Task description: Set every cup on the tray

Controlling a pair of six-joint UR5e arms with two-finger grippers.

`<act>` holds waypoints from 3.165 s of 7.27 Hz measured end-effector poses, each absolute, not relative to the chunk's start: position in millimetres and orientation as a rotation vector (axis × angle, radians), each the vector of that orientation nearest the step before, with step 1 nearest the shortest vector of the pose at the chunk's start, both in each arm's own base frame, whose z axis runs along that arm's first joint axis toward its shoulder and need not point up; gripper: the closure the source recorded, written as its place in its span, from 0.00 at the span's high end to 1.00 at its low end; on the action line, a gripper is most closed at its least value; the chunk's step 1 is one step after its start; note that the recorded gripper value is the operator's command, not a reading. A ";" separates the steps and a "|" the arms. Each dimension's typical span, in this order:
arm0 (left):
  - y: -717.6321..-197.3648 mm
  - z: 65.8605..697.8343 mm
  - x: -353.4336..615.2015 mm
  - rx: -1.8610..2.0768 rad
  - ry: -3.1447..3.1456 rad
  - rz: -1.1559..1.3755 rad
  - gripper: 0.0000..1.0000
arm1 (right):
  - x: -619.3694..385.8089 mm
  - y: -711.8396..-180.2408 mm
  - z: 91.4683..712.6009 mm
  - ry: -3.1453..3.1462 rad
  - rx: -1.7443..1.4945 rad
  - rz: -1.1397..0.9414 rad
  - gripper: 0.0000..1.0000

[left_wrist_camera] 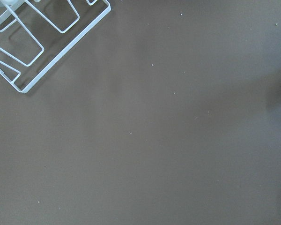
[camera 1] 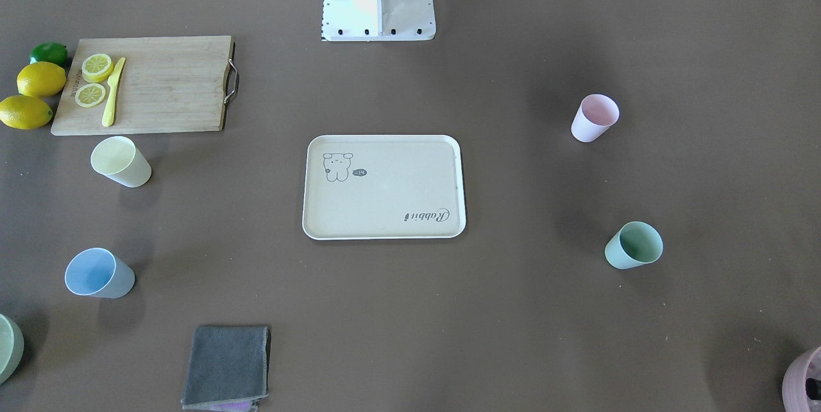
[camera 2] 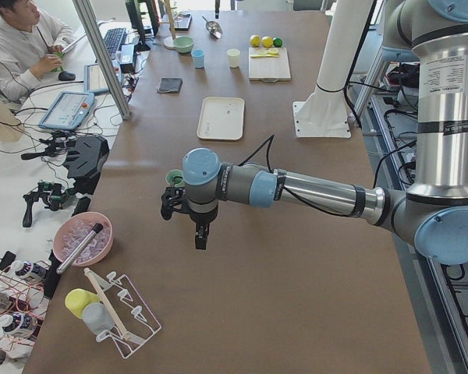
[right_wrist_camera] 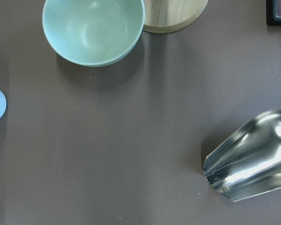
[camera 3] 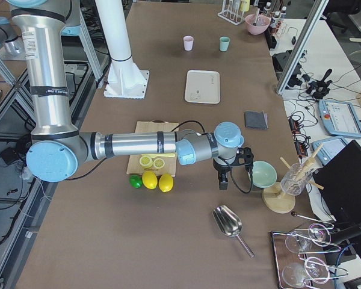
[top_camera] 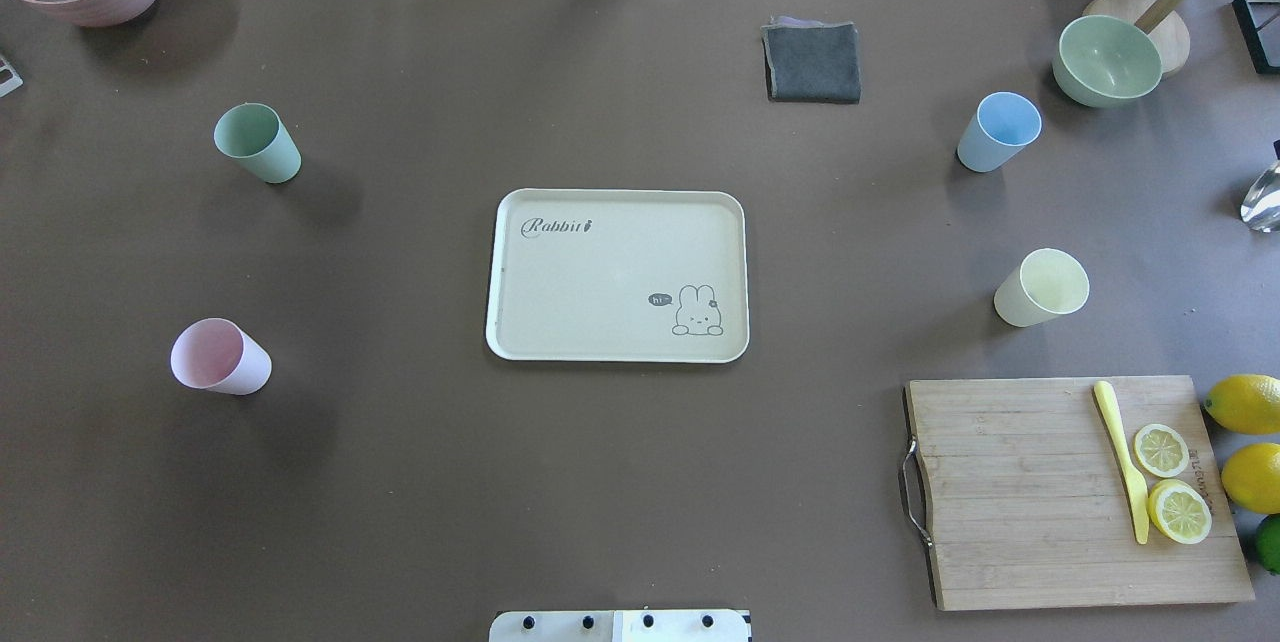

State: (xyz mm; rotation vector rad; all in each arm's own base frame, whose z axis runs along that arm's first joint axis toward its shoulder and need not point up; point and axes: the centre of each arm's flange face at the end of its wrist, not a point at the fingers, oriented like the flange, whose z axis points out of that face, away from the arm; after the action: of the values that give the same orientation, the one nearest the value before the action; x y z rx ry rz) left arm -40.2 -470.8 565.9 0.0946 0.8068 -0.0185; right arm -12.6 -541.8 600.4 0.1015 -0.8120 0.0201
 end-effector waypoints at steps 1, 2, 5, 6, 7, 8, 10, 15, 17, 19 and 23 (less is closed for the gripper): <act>-470.7 564.6 -40.1 0.097 0.807 -0.017 0.98 | -12.1 -540.7 600.2 -0.820 0.104 0.018 1.00; -471.3 562.3 -39.2 0.100 0.808 -0.014 0.98 | -12.4 -539.7 599.1 -0.832 0.118 0.010 1.00; -472.0 564.9 -36.7 0.091 0.808 -0.017 0.98 | -15.6 -539.8 614.1 -0.844 0.173 -0.023 1.00; -471.5 567.5 -36.9 0.086 0.805 -0.021 0.98 | -16.2 -537.9 617.4 -0.854 0.177 -0.029 1.00; -471.5 570.9 -37.1 0.080 0.802 -0.025 0.98 | -17.7 -533.1 619.5 -0.881 0.168 -0.034 1.00; -471.2 570.9 -36.8 0.080 0.804 -0.023 0.98 | -19.7 -527.2 619.0 -0.922 0.154 -0.041 1.00; -471.1 568.2 -34.8 0.081 0.809 -0.019 0.98 | -23.3 -517.2 602.5 -0.963 0.172 -0.071 1.00; -469.8 508.9 5.9 0.117 0.898 -0.017 0.98 | -111.7 -501.9 535.0 -0.981 0.151 -0.149 1.00; -467.4 487.7 63.1 0.098 0.931 -0.051 0.98 | -157.9 -493.3 524.6 -0.963 0.123 -0.190 0.98; -463.3 481.2 104.8 0.092 0.916 -0.073 0.98 | -195.1 -483.3 525.5 -0.935 0.102 -0.236 0.82; -458.3 478.4 129.9 0.072 0.915 -0.080 0.97 | -241.6 -479.8 537.0 -0.893 0.068 -0.285 0.00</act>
State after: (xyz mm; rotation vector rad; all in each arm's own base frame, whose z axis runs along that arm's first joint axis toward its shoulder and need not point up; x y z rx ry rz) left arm 129.9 -458.3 478.4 0.0719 0.9147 -0.0798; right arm -241.6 -479.8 537.0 0.0680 -0.8933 -0.2849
